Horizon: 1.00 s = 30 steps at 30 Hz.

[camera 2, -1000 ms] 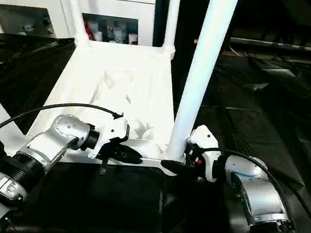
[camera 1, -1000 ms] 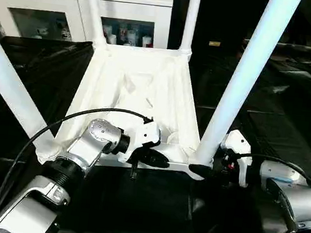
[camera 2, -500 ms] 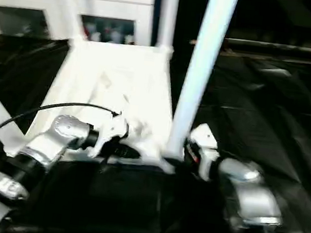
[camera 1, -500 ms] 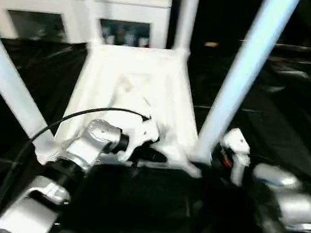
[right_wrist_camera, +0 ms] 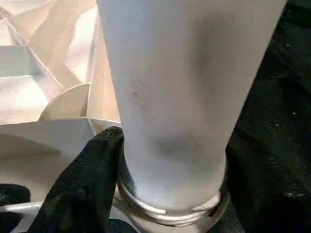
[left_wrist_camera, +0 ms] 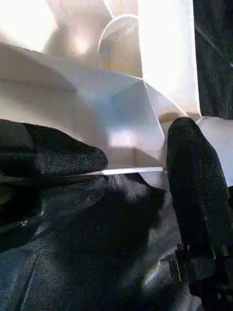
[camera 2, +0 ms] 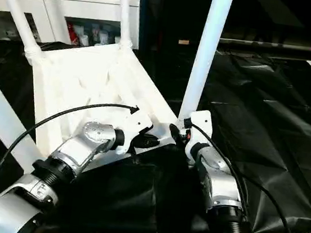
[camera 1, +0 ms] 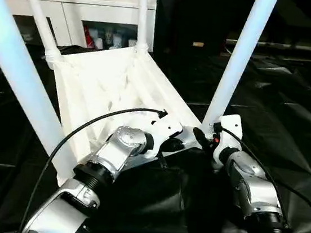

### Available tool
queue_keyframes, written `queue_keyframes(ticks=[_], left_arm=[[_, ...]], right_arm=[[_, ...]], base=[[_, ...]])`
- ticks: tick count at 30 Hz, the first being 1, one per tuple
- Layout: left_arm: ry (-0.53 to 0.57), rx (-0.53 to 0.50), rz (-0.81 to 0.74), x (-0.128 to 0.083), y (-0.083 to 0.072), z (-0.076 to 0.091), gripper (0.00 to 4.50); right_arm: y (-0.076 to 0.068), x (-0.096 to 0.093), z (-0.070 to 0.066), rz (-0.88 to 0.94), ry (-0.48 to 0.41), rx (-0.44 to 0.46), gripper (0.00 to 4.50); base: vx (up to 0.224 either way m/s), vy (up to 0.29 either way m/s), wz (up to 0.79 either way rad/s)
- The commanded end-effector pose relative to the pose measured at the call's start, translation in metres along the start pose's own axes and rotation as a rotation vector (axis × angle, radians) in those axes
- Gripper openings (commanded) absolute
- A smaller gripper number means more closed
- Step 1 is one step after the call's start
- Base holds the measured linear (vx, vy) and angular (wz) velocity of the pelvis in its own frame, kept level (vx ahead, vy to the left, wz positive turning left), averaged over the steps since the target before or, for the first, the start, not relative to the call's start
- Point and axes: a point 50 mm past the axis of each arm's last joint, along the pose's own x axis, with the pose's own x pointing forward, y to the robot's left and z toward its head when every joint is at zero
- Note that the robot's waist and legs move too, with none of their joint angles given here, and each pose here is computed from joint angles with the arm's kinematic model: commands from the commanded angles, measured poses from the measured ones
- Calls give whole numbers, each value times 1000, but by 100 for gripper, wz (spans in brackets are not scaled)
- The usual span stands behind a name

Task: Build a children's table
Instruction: Rotate leg to tighten

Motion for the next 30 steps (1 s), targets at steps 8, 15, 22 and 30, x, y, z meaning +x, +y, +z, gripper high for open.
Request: queue_keyframes(ticks=[8,15,22,30], left_arm=[[2,59,-255,-28,2,-15,0],[18,71,-347,-42,4,-19,0],[13,67,-369,-44,4,-20,0],[14,65,-371,-45,4,-20,0]], right_arm=[[-8,-43,19,477,34,-172,370],[-14,-60,15,614,148,-243,370],[-8,-56,8,649,188,-269,370],[-8,-52,9,646,186,-273,308]], base=[[0,0,0],[0,0,0],[0,0,0],[0,0,0]])
